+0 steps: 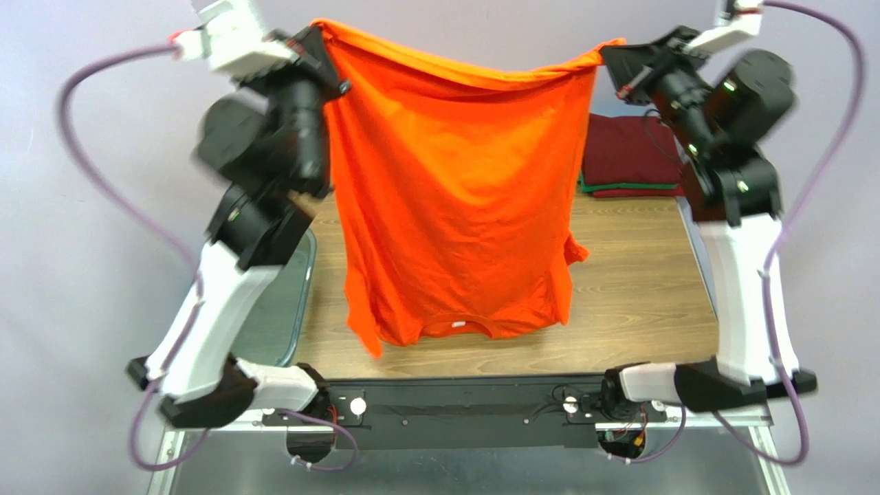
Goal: Fold and stack the t-shirts
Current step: Flatten the tshirt out
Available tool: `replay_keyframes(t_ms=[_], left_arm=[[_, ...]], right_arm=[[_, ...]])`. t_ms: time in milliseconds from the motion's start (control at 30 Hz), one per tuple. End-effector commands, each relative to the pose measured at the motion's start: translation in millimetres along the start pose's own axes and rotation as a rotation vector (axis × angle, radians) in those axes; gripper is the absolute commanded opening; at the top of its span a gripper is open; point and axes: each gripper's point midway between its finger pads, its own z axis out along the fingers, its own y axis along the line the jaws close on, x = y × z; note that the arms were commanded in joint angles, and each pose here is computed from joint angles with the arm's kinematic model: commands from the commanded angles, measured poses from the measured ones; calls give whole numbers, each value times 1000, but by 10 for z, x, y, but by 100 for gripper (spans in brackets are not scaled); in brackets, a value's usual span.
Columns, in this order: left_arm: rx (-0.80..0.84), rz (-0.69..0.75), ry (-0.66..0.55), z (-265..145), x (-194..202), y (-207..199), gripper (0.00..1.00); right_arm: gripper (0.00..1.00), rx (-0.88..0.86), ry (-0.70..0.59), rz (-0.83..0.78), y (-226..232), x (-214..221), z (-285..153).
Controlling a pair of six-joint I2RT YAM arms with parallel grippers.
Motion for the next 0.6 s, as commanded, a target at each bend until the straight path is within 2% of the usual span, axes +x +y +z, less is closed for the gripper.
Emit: replay_keyframes(t_ms=[0, 33, 67, 100, 133, 167, 200, 267, 300, 333, 400, 533, 567], left_arm=[[30, 69, 16, 431, 265, 23, 0], [49, 83, 20, 525, 322, 3, 0], [38, 93, 16, 735, 375, 66, 0], [77, 85, 28, 799, 428, -44, 0], [100, 120, 65, 1050, 674, -9, 0], [118, 99, 12, 1095, 382, -67, 0], [128, 122, -5, 1182, 325, -51, 0], [157, 126, -67, 1277, 116, -144, 0], [173, 148, -89, 1277, 38, -165, 0], [181, 136, -151, 1207, -204, -193, 0], [178, 149, -171, 1168, -242, -163, 0], [203, 150, -170, 982, -279, -126, 0], [200, 160, -127, 945, -140, -76, 0]], right_arm=[[1, 115, 57, -65, -441, 278, 523], [1, 111, 28, -79, -402, 157, 505], [1, 127, 21, -90, -470, 154, 666], [1, 130, 15, -100, -500, 143, 762], [1, 136, 6, -120, -532, 114, 843], [1, 150, 30, -126, -650, 254, 1039], [1, 135, -42, -142, -542, -28, 1058], [1, 129, -88, -161, -511, -186, 1127], [1, 116, -124, -170, -464, -305, 1166], [1, 104, -142, -174, -422, -371, 1166], [1, 96, -170, -180, -370, -473, 1130], [1, 114, -126, -181, -417, -343, 1017], [1, 145, -58, -178, -575, -71, 1049]])
